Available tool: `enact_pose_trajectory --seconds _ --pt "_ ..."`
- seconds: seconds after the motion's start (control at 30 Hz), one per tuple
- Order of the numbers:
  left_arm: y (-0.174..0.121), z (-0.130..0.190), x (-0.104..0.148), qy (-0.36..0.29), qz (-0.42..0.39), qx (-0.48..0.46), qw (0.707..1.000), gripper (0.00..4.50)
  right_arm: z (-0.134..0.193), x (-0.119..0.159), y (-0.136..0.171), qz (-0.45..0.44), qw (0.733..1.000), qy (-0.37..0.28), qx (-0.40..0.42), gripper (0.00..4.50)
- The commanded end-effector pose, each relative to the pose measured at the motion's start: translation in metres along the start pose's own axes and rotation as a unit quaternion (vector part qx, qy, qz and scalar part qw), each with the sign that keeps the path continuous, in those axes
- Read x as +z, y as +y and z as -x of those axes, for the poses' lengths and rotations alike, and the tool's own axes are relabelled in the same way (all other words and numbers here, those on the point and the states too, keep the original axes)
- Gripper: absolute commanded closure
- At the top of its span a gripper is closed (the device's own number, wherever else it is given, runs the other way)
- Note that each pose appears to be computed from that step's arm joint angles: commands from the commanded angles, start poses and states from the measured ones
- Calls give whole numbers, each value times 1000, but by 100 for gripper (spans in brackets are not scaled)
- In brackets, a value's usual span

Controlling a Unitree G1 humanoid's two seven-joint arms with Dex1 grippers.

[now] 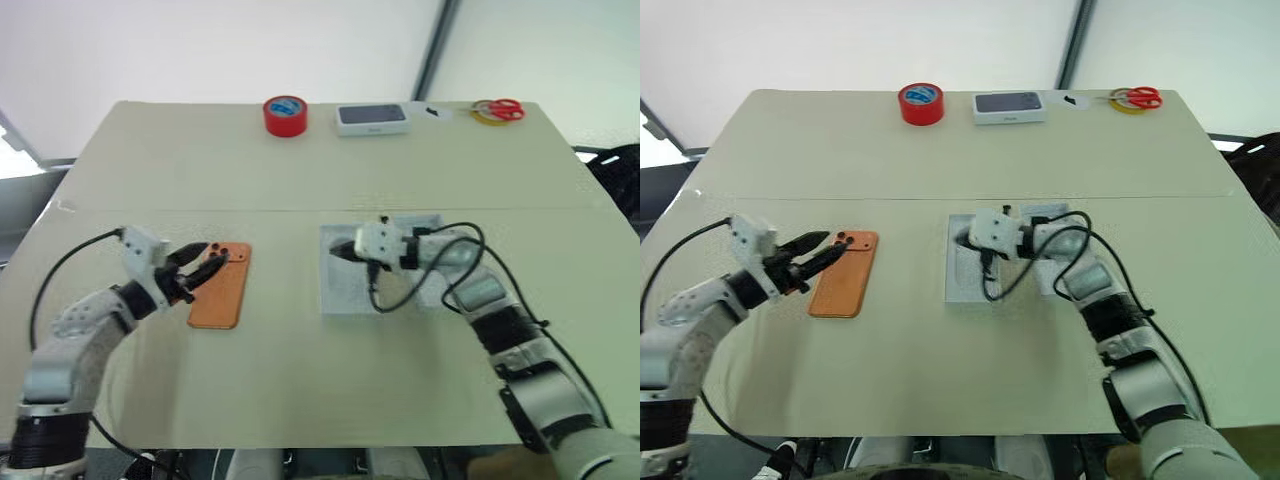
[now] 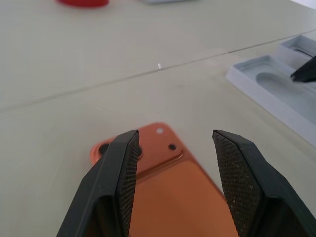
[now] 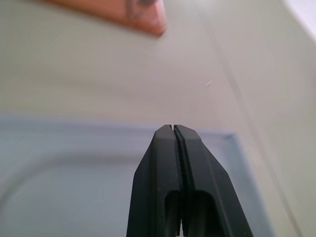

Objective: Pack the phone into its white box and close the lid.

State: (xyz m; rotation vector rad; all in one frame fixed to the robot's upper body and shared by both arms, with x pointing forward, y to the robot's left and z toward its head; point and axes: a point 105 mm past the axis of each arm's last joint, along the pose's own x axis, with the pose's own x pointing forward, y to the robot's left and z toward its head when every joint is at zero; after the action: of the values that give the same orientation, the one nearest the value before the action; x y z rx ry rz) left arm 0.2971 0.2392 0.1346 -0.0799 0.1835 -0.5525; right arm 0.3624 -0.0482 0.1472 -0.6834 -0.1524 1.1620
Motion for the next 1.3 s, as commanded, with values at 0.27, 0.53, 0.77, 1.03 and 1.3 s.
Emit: enact_pose_trajectory --seconds 0.27,0.53,0.77,1.03,1.3 --pt "24 22 -12 109 114 3 987 201 -62 40 52 67 993 -7 95 445" --pt "18 10 -39 148 169 -22 974 201 -92 37 73 59 983 44 168 445" --pt "13 3 -59 180 202 -37 962 201 -103 27 89 75 977 73 187 445" --pt "-14 -7 -72 202 239 -93 945 201 -107 25 89 88 976 83 180 445" --pt "-25 -21 -64 182 255 -118 942 201 -105 23 89 77 977 81 180 445"
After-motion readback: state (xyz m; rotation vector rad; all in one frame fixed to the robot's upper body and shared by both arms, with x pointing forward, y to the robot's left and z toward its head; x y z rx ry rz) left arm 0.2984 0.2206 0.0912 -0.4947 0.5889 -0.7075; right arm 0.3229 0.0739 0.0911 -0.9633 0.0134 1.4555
